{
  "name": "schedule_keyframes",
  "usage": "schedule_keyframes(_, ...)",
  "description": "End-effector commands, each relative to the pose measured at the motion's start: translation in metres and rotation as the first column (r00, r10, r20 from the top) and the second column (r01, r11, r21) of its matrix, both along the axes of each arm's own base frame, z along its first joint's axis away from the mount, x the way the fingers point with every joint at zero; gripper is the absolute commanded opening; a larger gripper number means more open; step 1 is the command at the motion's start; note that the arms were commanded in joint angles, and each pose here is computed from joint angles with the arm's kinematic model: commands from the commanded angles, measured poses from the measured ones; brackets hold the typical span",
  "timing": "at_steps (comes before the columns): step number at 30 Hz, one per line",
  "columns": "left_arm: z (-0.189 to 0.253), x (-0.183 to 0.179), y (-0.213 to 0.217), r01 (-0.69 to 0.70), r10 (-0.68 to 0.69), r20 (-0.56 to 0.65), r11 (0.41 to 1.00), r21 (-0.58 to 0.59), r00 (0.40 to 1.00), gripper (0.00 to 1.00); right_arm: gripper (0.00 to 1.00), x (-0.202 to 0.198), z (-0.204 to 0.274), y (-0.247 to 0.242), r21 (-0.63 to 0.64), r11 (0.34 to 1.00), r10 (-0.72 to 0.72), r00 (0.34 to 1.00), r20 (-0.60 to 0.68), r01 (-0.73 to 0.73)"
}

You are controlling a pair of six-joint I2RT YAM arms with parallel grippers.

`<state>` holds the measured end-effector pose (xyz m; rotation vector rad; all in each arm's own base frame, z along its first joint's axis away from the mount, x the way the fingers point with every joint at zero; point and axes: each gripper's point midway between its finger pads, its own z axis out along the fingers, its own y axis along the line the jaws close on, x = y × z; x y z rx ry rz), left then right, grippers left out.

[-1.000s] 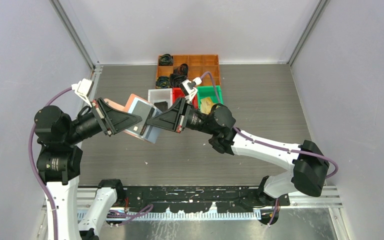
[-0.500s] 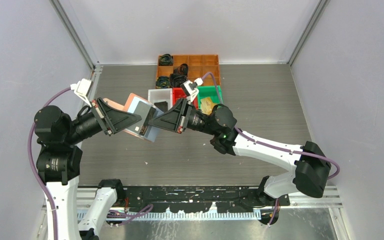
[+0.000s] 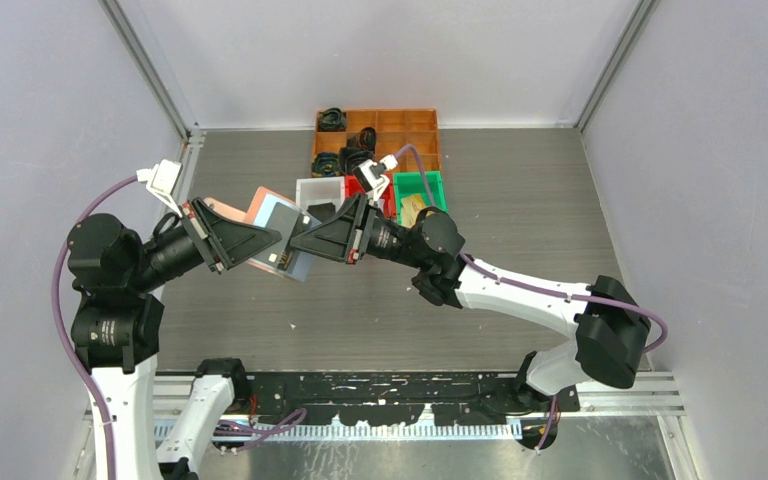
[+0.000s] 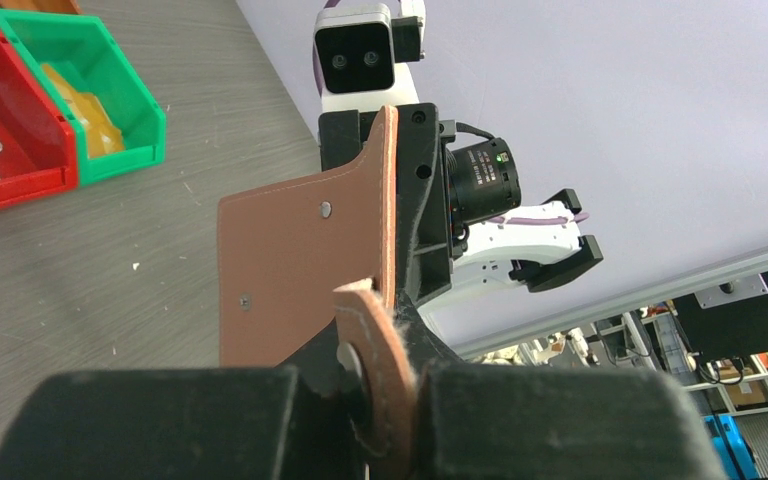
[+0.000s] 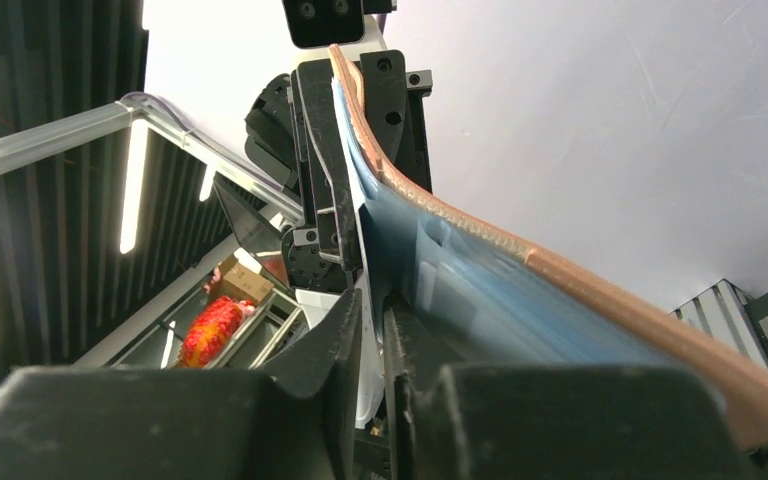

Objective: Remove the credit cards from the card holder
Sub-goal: Remove the credit card from the card holder.

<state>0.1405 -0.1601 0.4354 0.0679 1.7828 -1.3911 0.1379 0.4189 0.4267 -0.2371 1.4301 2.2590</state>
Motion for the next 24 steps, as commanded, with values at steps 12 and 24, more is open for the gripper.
schedule_keyframes(12, 0.024, -0.009, 0.001, -0.011, 0.006, 0.135, 0.999, 0.037, 0.991, 0.0, 0.01, -0.016, -0.014, -0.034, -0.05, 0.997, -0.059, 0.996, 0.073, 0.063)
schedule_keyframes(24, 0.026, -0.018, 0.005, -0.023, -0.041, 0.318, 0.981, 0.193, 0.947, 0.0, 0.01, 0.03, -0.055, -0.115, -0.356, 0.872, -0.3, 0.941, 0.155, 0.337)
